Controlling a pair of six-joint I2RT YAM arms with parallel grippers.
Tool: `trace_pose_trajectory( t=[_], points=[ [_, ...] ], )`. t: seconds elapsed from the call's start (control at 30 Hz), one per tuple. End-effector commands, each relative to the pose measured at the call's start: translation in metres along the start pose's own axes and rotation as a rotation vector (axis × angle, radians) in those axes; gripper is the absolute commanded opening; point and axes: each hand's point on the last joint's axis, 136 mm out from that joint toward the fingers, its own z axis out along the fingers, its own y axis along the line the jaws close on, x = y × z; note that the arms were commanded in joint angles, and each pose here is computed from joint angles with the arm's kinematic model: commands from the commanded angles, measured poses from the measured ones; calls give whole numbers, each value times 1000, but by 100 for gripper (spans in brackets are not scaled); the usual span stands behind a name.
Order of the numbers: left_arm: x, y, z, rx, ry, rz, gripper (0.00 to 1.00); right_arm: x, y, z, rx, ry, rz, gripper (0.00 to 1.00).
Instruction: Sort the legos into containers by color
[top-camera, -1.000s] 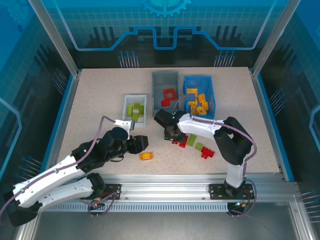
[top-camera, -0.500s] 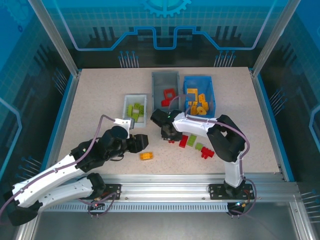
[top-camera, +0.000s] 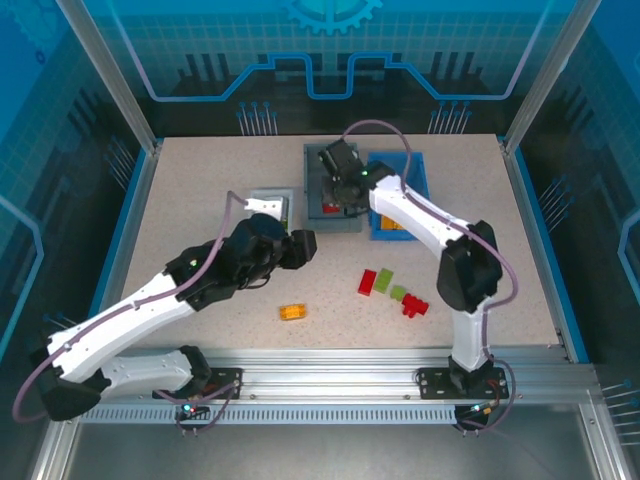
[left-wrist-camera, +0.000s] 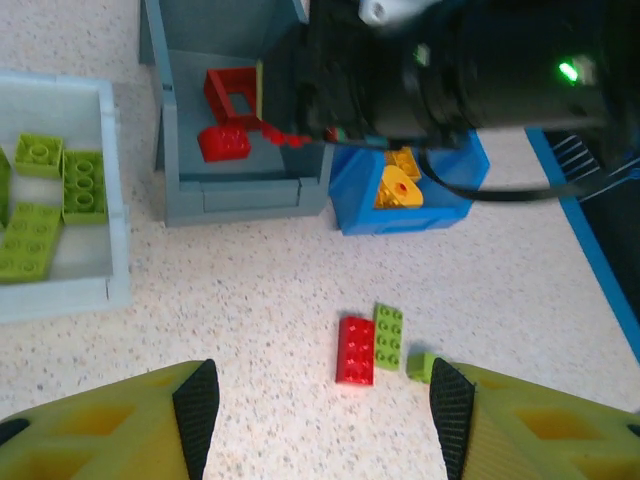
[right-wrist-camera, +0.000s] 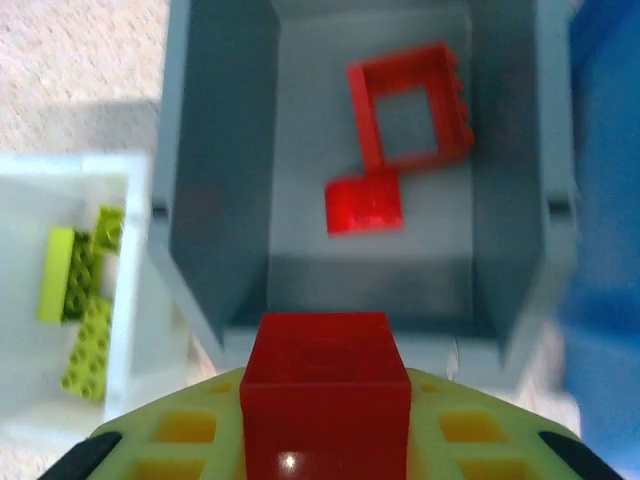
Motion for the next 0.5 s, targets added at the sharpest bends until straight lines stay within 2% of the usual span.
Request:
trace_pose_trajectory(
  t=[0.0, 0.17, 0.3, 0.37, 0.47],
  points=[
    [-31, -8, 2, -57, -88, 40, 62, 2, 7, 43, -86, 103, -55, 24],
    [-45, -22, 30, -106, -85, 101, 62, -17, 13, 77, -147, 140, -19, 25],
    [-44, -23, 47, -119, -54, 91, 62, -13, 11, 106, -129, 185, -5, 27],
    [-43, -24, 50, -113, -48, 87, 62, -11, 9, 114, -116, 203, 8, 31],
    [-40, -23, 50, -108, -39, 87, 62, -12, 7, 113, -105, 201, 21, 42]
  ],
)
